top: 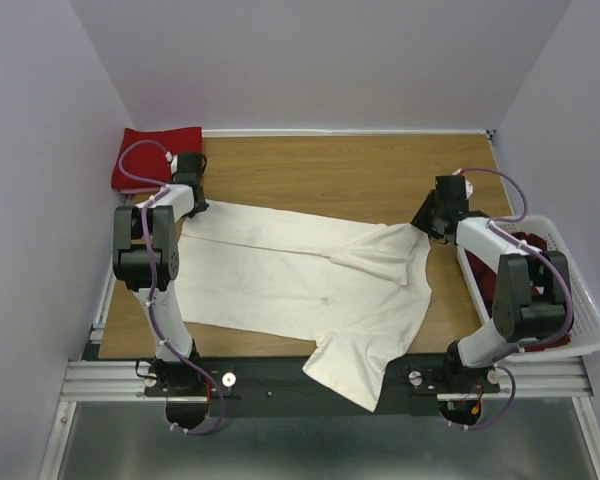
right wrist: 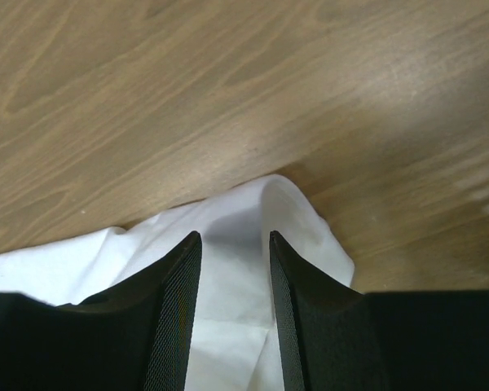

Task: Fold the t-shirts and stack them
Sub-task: Fold the tshirt

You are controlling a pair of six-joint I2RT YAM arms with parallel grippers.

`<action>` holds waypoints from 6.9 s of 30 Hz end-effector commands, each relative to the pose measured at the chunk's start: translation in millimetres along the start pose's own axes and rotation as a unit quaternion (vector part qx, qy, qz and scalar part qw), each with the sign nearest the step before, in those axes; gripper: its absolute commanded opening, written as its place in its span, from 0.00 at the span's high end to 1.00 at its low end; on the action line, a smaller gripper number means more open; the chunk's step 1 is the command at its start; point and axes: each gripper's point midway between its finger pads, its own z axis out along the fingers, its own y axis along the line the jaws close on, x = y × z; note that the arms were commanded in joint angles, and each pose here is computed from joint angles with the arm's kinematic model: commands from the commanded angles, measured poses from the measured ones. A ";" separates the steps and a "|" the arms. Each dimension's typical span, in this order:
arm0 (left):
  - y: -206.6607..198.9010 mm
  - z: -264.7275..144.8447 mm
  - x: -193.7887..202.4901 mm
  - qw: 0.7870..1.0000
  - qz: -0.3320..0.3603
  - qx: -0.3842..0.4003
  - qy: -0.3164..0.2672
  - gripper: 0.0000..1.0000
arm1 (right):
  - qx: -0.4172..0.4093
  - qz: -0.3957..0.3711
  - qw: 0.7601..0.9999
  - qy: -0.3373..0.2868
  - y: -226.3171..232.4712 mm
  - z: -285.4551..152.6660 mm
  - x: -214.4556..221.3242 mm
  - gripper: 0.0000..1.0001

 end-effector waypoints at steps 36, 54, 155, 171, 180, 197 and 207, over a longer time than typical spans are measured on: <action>-2.3 3.0 8.5 1.000 0.008 0.010 0.011 0.64 | -0.105 0.085 0.988 -0.074 -3.6 7.3 9.6 0.66; 10.0 5.2 19.4 0.999 0.023 -0.019 0.024 0.64 | -0.112 0.066 0.990 -0.051 -0.7 16.5 17.9 0.78; -19.1 -154.3 26.2 0.983 0.032 0.124 -0.134 0.21 | -0.066 -0.353 0.925 0.124 60.4 -67.4 140.9 0.53; -24.4 -148.6 31.8 0.983 0.042 0.132 -0.121 0.21 | -0.055 -0.373 0.915 0.143 58.6 -52.2 156.8 0.63; -24.5 -147.3 32.2 0.983 0.045 0.132 -0.119 0.21 | -0.062 -0.377 0.919 0.099 78.8 -60.6 127.3 0.99; -26.1 -143.1 36.2 0.983 0.055 0.133 -0.110 0.22 | -0.046 -0.473 0.877 0.067 119.9 -41.5 83.3 0.96; -28.2 -141.8 38.5 0.983 0.058 0.136 -0.106 0.22 | -0.001 -0.509 0.859 0.052 132.8 -6.9 67.5 0.87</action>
